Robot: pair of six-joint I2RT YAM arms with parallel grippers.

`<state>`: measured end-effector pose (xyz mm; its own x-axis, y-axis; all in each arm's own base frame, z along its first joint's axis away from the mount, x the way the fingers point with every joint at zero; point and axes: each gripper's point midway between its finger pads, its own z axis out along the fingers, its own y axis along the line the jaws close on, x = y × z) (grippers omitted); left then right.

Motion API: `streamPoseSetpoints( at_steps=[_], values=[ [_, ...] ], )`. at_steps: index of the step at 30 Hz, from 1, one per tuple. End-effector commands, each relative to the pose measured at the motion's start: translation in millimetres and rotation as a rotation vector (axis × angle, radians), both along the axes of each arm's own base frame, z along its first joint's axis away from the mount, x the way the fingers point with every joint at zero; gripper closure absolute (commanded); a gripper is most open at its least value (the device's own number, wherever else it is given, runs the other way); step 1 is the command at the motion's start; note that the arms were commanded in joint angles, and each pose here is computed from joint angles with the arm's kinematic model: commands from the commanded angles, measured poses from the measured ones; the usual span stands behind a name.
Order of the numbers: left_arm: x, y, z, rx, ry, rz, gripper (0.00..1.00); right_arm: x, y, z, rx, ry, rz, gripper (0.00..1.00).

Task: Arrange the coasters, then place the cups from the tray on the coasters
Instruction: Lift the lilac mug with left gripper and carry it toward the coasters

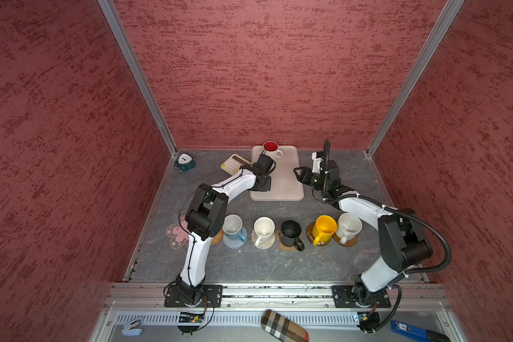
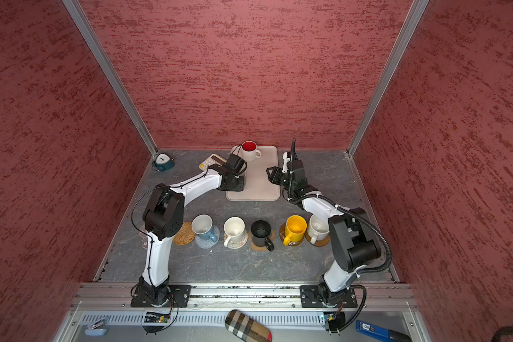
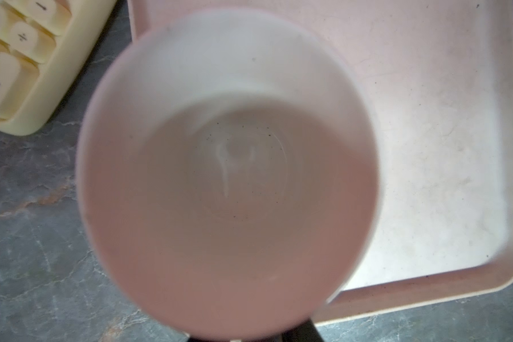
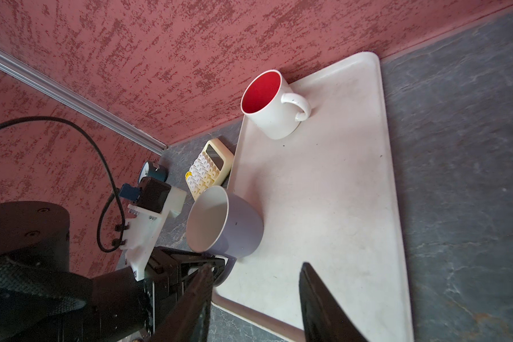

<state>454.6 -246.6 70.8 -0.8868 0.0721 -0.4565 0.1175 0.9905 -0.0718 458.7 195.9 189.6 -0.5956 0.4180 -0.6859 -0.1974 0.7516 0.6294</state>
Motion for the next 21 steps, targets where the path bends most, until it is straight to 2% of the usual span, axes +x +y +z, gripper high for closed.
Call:
streamPoseSetpoints(
  at_steps=[1, 6, 13, 19, 21],
  values=[
    [6, -6, 8, 0.003, -0.036, -0.019, 0.83, 4, -1, 8, 0.024, -0.027, -0.001, 0.52],
    [7, -5, 18, 0.015, -0.060, -0.025, 1.00, 3, -1, 9, 0.025, -0.029, 0.001, 0.52],
    [6, 3, 52, 0.014, -0.120, -0.011, 1.00, 1, 0, 13, 0.022, -0.040, 0.009, 0.51],
    [-4, 15, 92, -0.002, -0.179, -0.002, 1.00, -1, 10, 11, 0.015, -0.062, 0.087, 0.43],
    [-9, 20, 106, -0.009, -0.198, 0.001, 1.00, -4, 13, 14, 0.020, -0.083, 0.110, 0.37]
  ],
)
